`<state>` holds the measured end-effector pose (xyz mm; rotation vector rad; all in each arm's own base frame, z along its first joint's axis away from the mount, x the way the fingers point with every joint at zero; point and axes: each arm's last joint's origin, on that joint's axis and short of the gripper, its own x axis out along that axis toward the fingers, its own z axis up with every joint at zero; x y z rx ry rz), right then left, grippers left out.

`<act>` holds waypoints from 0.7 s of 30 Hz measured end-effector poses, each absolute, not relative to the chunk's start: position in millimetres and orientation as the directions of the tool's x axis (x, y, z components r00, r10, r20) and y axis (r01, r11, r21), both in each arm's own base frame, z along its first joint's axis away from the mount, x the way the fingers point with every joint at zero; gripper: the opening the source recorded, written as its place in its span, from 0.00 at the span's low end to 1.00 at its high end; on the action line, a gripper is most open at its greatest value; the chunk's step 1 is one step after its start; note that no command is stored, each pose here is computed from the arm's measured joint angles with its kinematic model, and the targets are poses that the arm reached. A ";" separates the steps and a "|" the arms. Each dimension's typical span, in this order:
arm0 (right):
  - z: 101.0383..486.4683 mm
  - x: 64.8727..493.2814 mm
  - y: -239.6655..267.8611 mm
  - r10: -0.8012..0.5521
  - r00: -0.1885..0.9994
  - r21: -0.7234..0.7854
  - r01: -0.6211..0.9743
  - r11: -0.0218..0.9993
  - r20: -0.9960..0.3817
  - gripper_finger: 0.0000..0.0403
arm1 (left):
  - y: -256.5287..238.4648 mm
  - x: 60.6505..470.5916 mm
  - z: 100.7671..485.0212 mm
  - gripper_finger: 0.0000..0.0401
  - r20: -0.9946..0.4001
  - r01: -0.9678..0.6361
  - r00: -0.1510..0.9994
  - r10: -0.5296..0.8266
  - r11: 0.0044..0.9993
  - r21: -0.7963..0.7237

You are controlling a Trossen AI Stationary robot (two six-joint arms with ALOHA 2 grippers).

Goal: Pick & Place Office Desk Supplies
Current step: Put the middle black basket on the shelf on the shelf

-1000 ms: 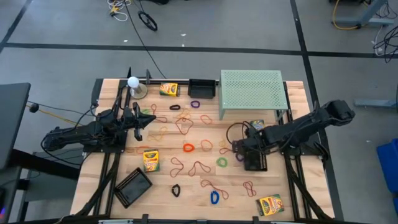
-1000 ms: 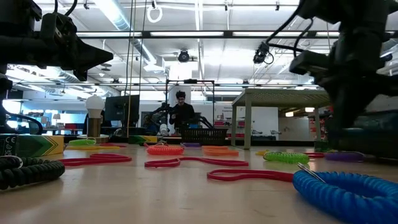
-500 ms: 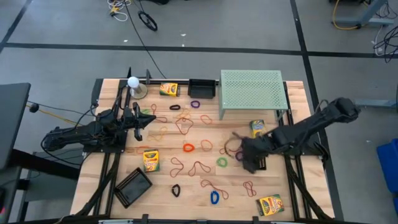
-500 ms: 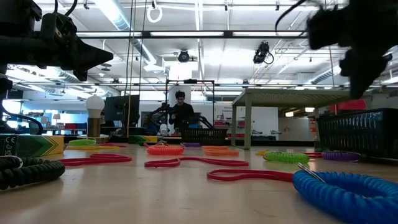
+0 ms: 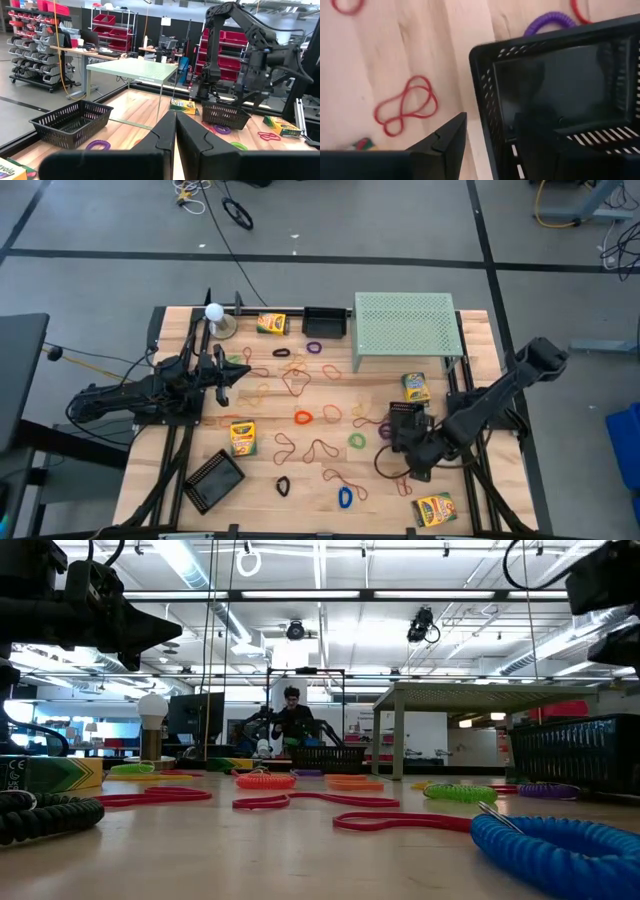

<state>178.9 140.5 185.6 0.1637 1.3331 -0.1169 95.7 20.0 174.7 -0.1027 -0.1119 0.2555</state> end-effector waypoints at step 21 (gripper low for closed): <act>240.1 215.1 158.8 -0.026 0.256 -0.018 0.033 0.999 -0.966 0.03 | 20.1 95.7 174.7 0.05 0.097 -0.244 0.961 0.258 0.960 -0.137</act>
